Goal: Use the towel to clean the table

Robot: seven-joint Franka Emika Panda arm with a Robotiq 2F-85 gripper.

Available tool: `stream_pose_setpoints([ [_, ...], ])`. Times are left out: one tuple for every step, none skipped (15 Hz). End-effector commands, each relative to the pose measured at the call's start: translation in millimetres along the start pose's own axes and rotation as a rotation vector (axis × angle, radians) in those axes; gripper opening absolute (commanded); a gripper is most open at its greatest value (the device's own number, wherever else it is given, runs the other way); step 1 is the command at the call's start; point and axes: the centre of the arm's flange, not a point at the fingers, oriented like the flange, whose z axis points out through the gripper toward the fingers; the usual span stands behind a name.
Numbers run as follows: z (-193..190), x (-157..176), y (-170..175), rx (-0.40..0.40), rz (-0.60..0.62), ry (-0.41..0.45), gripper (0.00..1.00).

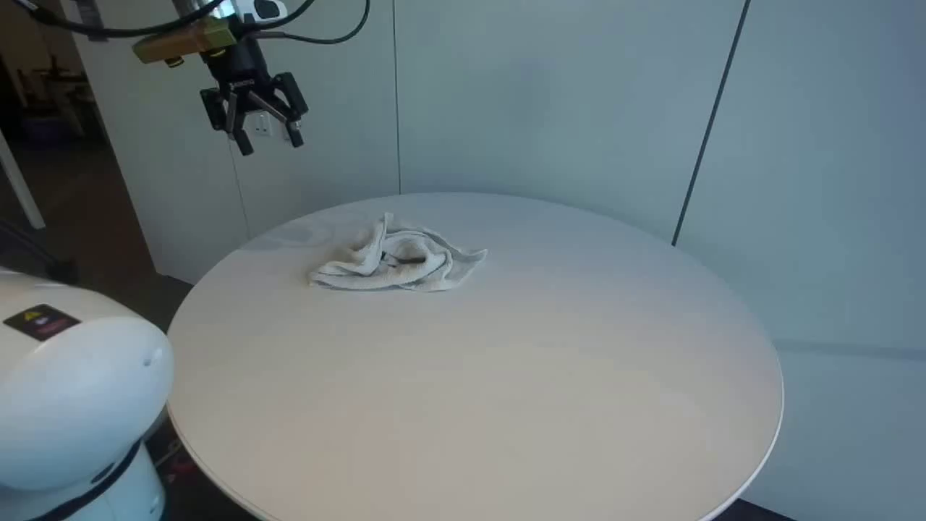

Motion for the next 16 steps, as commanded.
stream_pose_setpoints([
  [-2.1,0.7,0.1,0.001,0.000,0.005,1.00],
  [-4.7,1.2,0.3,0.001,0.001,0.010,1.00],
  [-7.0,1.2,0.5,0.001,0.002,0.015,1.00],
  [-8.2,1.1,0.7,0.001,0.002,0.018,1.00],
  [-8.3,1.2,0.7,0.001,0.002,0.018,1.00],
  [-8.3,1.2,0.7,0.001,0.002,0.018,1.00],
  [-9.2,1.3,1.4,-0.019,0.017,0.008,1.00],
  [-14.5,-2.0,8.9,-0.104,0.067,-0.013,1.00],
  [-21.9,-8.5,20.9,-0.148,0.112,-0.015,1.00],
  [-28.3,-16.5,38.6,-0.180,0.158,-0.024,1.00],
  [-29.7,-20.5,55.2,-0.214,0.203,-0.037,1.00],
  [-25.6,-20.8,76.5,-0.232,0.257,-0.063,1.00],
  [-22.1,-20.4,92.7,-0.237,0.286,-0.075,1.00],
  [-14.5,-16.7,110.1,-0.212,0.296,-0.082,1.00],
  [-5.6,-11.9,128.1,-0.201,0.319,-0.090,1.00],
  [5.5,-5.8,144.1,-0.164,0.333,-0.101,1.00],
])
